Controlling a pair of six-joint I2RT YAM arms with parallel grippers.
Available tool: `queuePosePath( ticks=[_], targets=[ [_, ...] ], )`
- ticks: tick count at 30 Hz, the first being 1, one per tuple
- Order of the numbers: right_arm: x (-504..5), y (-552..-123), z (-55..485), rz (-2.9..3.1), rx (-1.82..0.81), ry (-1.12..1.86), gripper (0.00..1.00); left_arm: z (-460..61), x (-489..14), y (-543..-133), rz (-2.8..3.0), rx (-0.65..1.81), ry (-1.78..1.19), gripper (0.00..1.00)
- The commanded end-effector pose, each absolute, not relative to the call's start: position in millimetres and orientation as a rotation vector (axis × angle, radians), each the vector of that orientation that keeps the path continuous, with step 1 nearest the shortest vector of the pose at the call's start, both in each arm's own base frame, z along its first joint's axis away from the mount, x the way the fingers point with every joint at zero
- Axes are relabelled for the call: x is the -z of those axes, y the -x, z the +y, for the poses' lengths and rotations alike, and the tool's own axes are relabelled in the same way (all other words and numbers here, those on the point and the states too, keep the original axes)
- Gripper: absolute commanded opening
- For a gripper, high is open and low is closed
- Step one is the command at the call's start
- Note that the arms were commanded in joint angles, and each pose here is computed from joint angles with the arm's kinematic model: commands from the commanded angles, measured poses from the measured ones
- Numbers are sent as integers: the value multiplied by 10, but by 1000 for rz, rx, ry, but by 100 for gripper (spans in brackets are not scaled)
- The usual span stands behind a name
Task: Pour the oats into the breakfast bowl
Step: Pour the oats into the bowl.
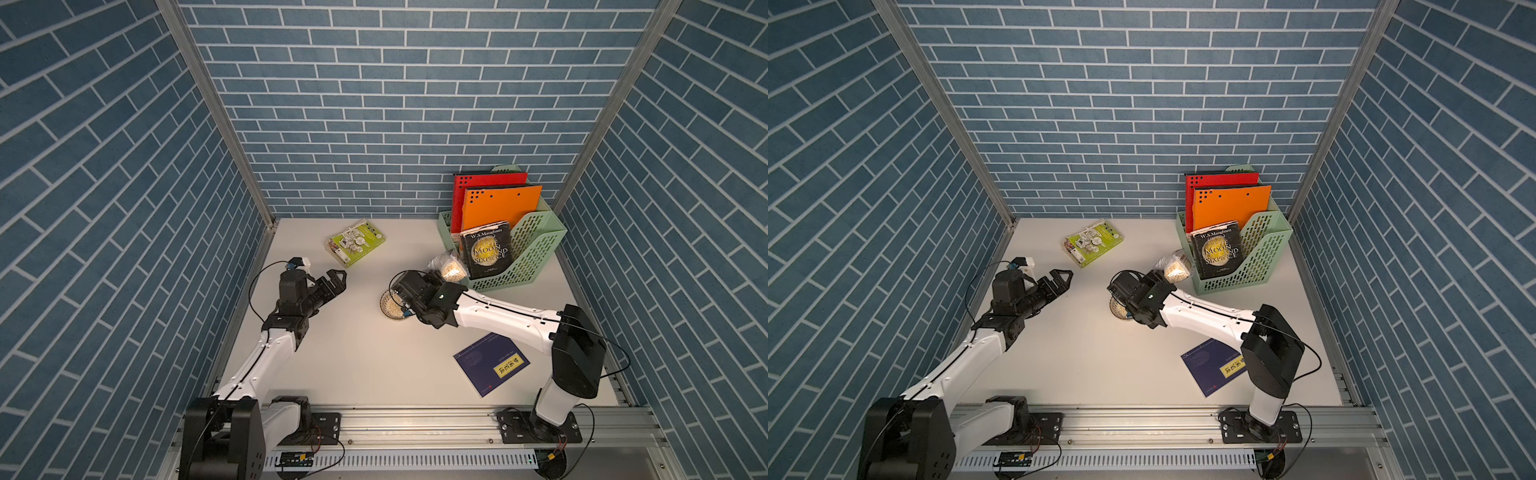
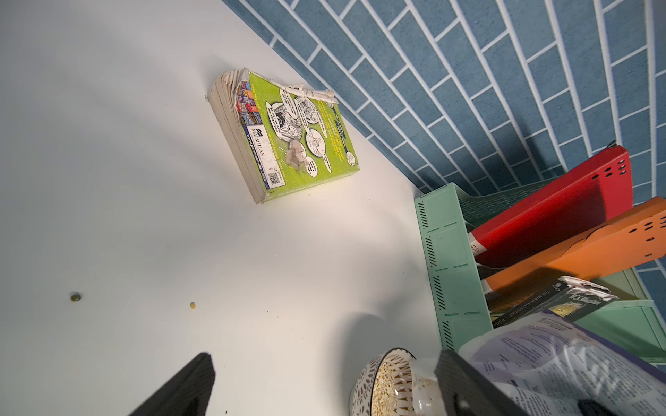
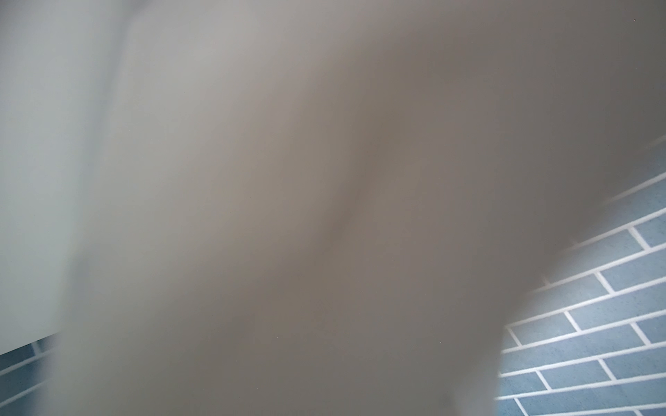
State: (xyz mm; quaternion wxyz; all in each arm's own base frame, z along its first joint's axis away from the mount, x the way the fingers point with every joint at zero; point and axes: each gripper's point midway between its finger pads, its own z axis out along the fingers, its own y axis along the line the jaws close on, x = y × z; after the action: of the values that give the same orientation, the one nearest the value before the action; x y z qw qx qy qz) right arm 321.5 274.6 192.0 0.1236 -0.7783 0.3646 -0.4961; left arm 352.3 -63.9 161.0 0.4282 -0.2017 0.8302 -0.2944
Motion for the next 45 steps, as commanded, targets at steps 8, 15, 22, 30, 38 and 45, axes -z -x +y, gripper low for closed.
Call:
queuePosePath(
  ticks=[8,15,22,30,38,45],
  targets=[
    [-2420,-3300,2713,1069,1596,2104,0,-602,-1639,-3544,2071,713,496,100],
    [-2438,-3303,2728,1049,1598,2092,0,-583,-1656,-3540,2067,699,499,100],
    [-2270,-3296,2726,1031,1610,2134,0,-592,-1648,-3552,2070,705,498,99],
    [-2426,-3301,2727,1030,1616,2096,0,-579,-1670,-3554,2068,692,494,99],
    [-2439,-3267,2748,1015,1616,2086,0,-574,-1673,-3549,2069,688,493,99],
    [-2278,-3224,2821,967,1606,2115,0,-572,-1673,-3540,2071,685,492,99]
  ],
)
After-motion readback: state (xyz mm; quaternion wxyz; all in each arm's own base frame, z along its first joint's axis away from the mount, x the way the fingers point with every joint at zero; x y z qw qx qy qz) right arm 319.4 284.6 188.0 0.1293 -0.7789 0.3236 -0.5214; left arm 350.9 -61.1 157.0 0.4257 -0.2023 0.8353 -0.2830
